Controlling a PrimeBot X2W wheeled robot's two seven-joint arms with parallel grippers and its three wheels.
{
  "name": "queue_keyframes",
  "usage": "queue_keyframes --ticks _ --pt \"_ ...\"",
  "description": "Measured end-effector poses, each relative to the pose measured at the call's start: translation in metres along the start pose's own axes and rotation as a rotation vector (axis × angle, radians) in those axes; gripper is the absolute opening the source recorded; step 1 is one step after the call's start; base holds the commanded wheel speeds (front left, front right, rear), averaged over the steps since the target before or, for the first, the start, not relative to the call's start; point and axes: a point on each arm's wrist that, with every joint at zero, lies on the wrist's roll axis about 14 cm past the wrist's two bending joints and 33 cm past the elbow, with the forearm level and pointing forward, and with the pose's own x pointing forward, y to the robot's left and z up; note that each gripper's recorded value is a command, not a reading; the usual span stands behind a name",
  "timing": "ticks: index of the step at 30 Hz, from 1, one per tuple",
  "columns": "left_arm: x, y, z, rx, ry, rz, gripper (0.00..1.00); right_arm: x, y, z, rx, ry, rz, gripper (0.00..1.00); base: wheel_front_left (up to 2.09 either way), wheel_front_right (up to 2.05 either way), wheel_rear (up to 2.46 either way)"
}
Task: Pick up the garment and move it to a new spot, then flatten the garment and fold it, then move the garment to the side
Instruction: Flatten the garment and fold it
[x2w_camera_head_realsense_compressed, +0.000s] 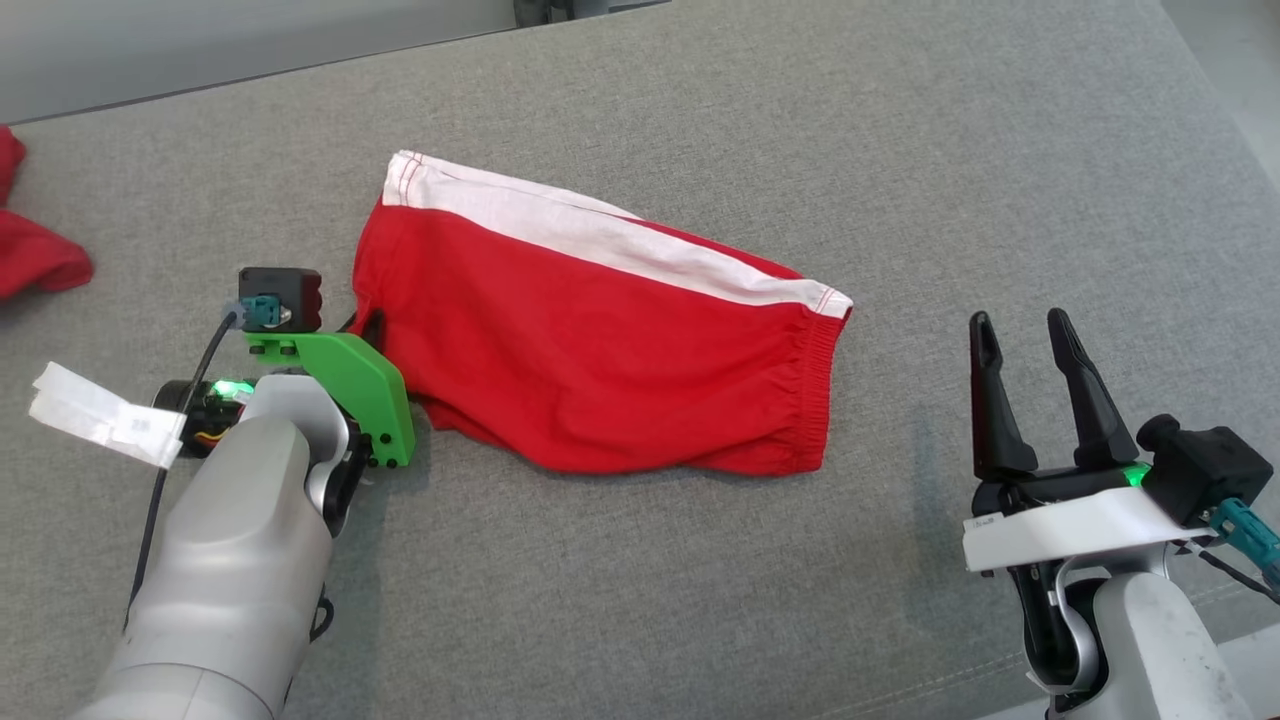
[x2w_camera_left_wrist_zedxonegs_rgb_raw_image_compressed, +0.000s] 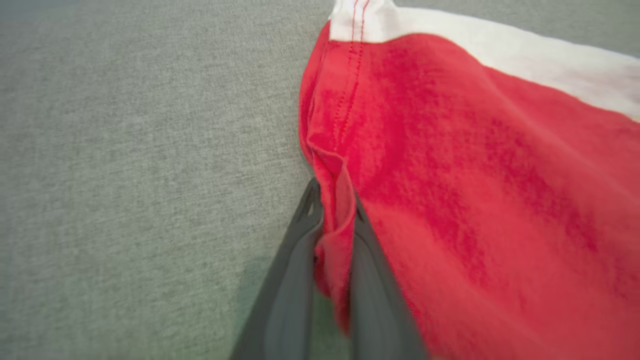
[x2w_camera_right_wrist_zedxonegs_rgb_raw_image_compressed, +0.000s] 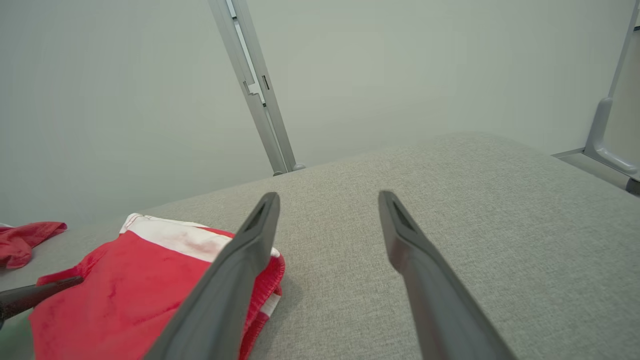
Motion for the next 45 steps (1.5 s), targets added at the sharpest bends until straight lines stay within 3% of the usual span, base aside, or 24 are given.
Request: queue_keyframes --ticks 14,26,34,35,36,37,38,45 --pt "-0.051 0.029 -0.004 -0.128 -0.192 0.112 0.00 -0.002 0.013 0.013 0.006 -0.038 0.036 1.00 0.00 0.00 0.00" --pt "-0.110 0.033 -0.045 -0.326 -0.291 0.240 0.00 0.000 0.037 0.014 -0.010 -0.023 0.108 1.00 0.00 0.00 0.00" --pt "-0.134 0.029 -0.050 -0.356 -0.338 0.272 0.00 -0.004 0.047 0.010 -0.006 0.003 0.137 1.00 0.00 0.00 0.00" --pt "-0.136 0.029 -0.049 -0.354 -0.343 0.276 0.06 -0.005 0.047 0.010 -0.006 0.006 0.139 1.00 0.00 0.00 0.00" --pt "-0.137 0.030 -0.048 -0.352 -0.350 0.279 0.60 -0.005 0.048 0.010 -0.006 0.006 0.139 1.00 0.00 0.00 0.00" --pt "-0.139 0.030 -0.046 -0.343 -0.357 0.280 0.96 -0.006 0.048 0.010 -0.006 0.007 0.139 1.00 0.00 0.00 0.00" --pt "-0.140 0.030 -0.043 -0.332 -0.366 0.281 1.00 -0.006 0.047 0.011 -0.006 0.006 0.139 1.00 0.00 0.00 0.00" --pt "-0.156 0.026 -0.012 -0.233 -0.477 0.255 1.00 -0.010 0.046 0.011 -0.012 0.014 0.136 1.00 0.00 0.00 0.00"
